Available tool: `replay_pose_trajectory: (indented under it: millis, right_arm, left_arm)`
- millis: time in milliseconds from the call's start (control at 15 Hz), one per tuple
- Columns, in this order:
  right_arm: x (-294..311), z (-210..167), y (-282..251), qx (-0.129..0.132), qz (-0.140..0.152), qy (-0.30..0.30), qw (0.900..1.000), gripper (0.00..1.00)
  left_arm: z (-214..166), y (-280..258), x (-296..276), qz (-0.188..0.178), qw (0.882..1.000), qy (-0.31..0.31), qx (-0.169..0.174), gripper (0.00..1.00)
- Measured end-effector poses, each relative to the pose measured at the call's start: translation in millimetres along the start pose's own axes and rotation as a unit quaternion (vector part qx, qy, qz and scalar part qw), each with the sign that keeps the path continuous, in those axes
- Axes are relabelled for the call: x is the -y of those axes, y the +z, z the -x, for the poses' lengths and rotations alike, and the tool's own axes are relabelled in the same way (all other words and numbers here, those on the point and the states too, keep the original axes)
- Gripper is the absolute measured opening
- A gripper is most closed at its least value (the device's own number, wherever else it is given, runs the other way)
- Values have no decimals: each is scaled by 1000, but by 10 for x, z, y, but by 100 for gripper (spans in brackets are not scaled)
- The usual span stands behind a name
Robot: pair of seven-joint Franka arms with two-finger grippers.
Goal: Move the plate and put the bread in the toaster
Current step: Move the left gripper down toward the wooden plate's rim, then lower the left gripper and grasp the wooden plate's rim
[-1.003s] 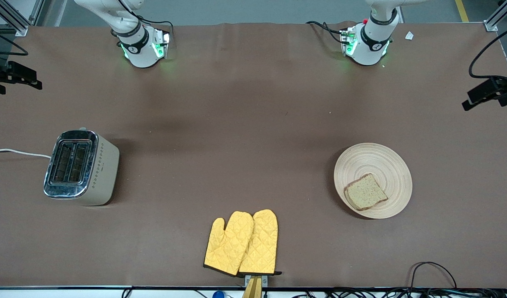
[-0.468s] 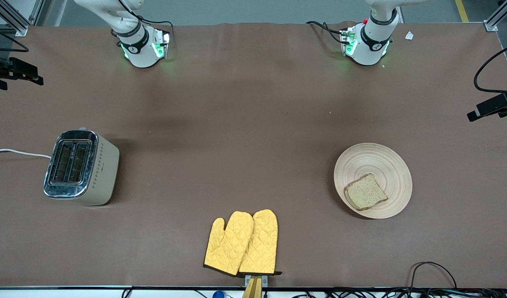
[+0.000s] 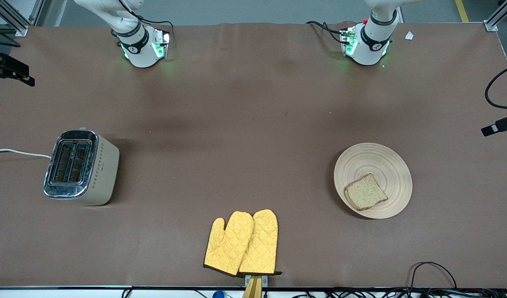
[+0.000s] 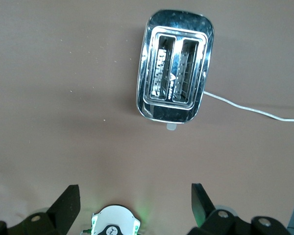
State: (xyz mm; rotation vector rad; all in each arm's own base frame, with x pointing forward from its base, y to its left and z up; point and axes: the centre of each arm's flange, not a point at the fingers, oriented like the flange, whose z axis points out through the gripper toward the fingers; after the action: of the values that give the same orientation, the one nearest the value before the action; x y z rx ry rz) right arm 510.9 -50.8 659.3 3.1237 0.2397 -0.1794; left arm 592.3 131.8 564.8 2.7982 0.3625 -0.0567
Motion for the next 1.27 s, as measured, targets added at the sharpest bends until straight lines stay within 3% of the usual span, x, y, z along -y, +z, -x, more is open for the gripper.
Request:
replay_pose_trajectory:
  millis: [535, 802, 1003, 1270]
  right_arm:
    - [360, -189, -154, -59, 17, -29, 998, 100]
    - [341, -267, -198, -87, 23, -28, 996, 100]
    - [332, -288, -189, -89, 23, -27, 995, 100]
    - [315, -295, -176, -88, 23, -25, 996, 100]
  left_arm:
    - [-422, 686, 916, 99, 994, -25, 27, 100]
    - [-678, 1330, 1317, 155, 988, -7, 28, 100]
    - [-806, 1978, 1688, 210, 977, 2, 34, 100]
    - [-856, 2471, 1917, 236, 971, 28, 33, 99]
